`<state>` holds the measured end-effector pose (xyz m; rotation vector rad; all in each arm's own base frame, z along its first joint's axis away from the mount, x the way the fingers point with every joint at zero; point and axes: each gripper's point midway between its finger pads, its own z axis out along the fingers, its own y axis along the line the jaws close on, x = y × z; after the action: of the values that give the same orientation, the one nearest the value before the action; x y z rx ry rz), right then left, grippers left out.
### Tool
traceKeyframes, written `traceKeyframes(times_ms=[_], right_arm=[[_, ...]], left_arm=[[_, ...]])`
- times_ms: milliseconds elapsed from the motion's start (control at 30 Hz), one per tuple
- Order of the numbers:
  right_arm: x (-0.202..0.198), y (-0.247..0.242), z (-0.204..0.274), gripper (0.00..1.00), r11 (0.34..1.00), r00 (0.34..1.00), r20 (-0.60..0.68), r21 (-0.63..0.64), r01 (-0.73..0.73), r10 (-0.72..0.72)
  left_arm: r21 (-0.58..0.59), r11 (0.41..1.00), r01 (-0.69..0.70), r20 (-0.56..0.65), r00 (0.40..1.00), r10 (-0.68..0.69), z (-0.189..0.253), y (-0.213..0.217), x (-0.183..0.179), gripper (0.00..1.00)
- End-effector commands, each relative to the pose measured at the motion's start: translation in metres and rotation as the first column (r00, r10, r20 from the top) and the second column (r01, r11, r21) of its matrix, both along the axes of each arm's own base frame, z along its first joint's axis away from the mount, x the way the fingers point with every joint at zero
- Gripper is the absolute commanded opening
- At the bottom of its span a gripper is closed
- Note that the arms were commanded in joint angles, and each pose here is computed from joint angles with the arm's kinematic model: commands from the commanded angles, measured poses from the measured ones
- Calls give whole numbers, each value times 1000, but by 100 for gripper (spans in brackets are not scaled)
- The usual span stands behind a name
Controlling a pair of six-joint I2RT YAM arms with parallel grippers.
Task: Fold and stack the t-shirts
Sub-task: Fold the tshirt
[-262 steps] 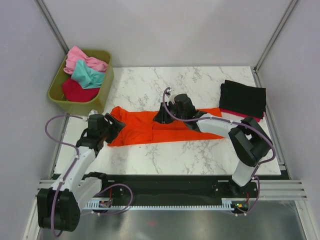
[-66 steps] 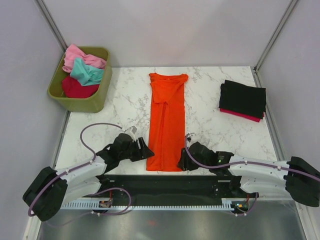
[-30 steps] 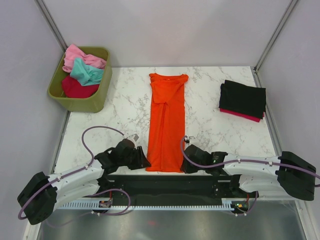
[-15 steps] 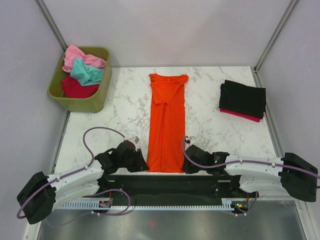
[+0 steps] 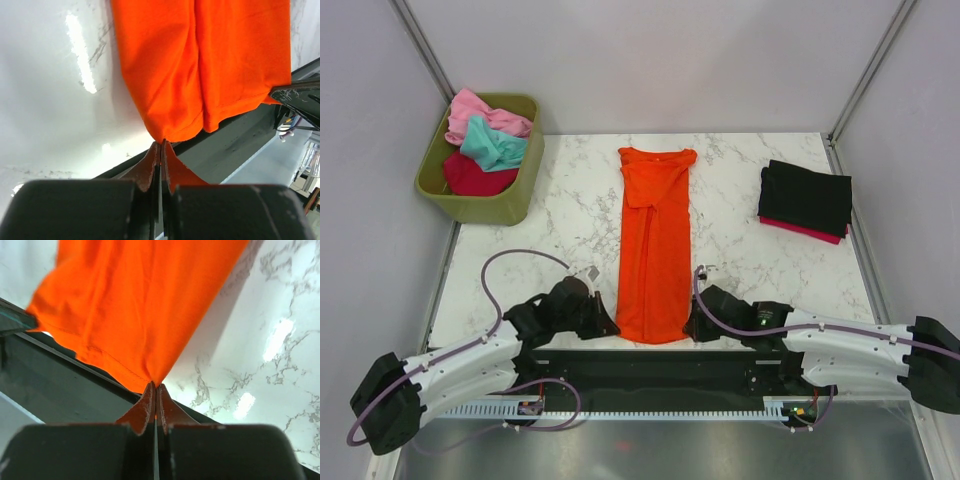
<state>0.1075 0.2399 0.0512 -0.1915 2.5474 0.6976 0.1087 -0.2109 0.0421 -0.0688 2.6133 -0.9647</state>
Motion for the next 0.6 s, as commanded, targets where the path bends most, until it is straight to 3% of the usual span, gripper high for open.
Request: traceKeyframes(times_ms=[0,400,567], right_arm=[[23,5,38,0,999,994,102,17,49,-50],[110,-19,73,0,973,949,238,-52,226,-207],[150,-15,94,0,959,919,301,-45,281,-255]], left_arm=[[-34,999,12,26,1000,-11,28,-16,13,2],[-32,997,-68,109,991,71,93,-36,93,2],[-7,991,-131,93,987,131,91,-25,131,2]])
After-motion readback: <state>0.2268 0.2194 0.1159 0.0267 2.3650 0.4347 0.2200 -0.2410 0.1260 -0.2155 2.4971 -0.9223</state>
